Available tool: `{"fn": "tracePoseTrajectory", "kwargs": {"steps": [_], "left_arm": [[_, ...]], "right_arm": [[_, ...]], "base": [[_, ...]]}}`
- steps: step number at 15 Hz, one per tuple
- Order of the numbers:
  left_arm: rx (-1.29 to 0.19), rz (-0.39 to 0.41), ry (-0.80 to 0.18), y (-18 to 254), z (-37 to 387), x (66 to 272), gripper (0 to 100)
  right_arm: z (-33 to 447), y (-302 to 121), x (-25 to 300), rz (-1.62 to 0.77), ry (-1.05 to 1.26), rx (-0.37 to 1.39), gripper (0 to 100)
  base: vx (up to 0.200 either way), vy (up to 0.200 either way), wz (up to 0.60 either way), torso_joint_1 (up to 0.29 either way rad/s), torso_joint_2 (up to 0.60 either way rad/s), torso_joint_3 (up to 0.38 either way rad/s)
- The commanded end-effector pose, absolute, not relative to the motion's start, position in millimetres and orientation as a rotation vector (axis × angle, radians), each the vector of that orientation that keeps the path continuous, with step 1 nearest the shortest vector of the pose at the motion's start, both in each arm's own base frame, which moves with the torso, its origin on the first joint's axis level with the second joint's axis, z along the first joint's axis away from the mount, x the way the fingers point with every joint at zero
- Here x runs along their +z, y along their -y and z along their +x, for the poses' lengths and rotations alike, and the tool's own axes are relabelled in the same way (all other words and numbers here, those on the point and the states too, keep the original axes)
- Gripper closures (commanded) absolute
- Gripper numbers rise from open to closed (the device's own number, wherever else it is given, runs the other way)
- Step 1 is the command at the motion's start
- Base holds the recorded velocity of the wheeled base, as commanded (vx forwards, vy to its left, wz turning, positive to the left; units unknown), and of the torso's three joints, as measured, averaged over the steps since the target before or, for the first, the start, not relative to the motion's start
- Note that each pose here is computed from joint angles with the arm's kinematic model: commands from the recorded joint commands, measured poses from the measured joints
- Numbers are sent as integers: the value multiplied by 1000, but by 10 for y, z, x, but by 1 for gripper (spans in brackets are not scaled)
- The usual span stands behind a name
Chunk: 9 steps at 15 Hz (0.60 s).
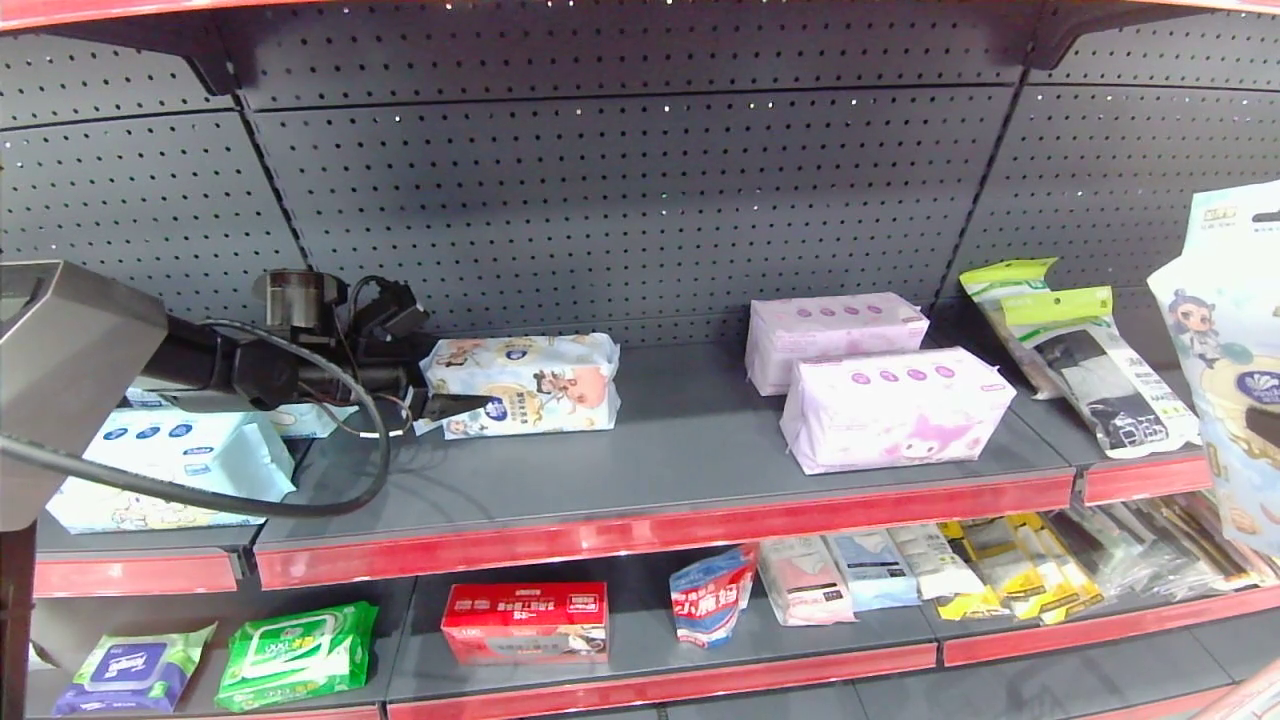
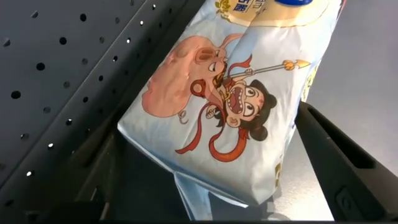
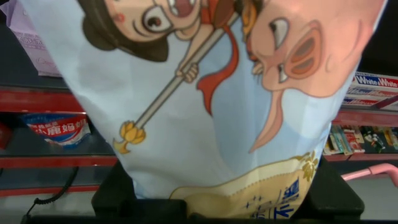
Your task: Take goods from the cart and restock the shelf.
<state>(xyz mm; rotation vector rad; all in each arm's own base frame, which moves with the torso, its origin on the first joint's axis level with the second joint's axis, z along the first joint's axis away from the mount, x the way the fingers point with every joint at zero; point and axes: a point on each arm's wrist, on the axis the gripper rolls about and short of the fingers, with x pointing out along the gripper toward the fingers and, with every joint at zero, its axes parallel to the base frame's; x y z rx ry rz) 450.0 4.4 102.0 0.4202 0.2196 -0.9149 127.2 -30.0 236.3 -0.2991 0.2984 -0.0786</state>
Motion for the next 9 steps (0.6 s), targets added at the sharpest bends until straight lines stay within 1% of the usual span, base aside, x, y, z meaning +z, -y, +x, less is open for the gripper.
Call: {"fn": "tracePoseTrajectory", "kwargs": {"steps": [1,7,8,9], "left_arm": [[-914,420,-221,-47,4520,997,0],[-925,424,-220,-6,4522,991,0],[-929,426,-221,8,4525,977,100],[-930,424,-224,8,4525,966,100]], "right_arm": [[1274,301,2363,-298,-299,-79,100],[1267,299,2308,-305,-317,-74,100],[1267,299,2308,-305,-317,-74,100],[1263,298,2310,-306,-315,-74,100]], "base": [[0,0,0,0,0,0],[0,0,0,0,0,0],[0,0,0,0,0,0],[0,0,0,0,0,0]]}}
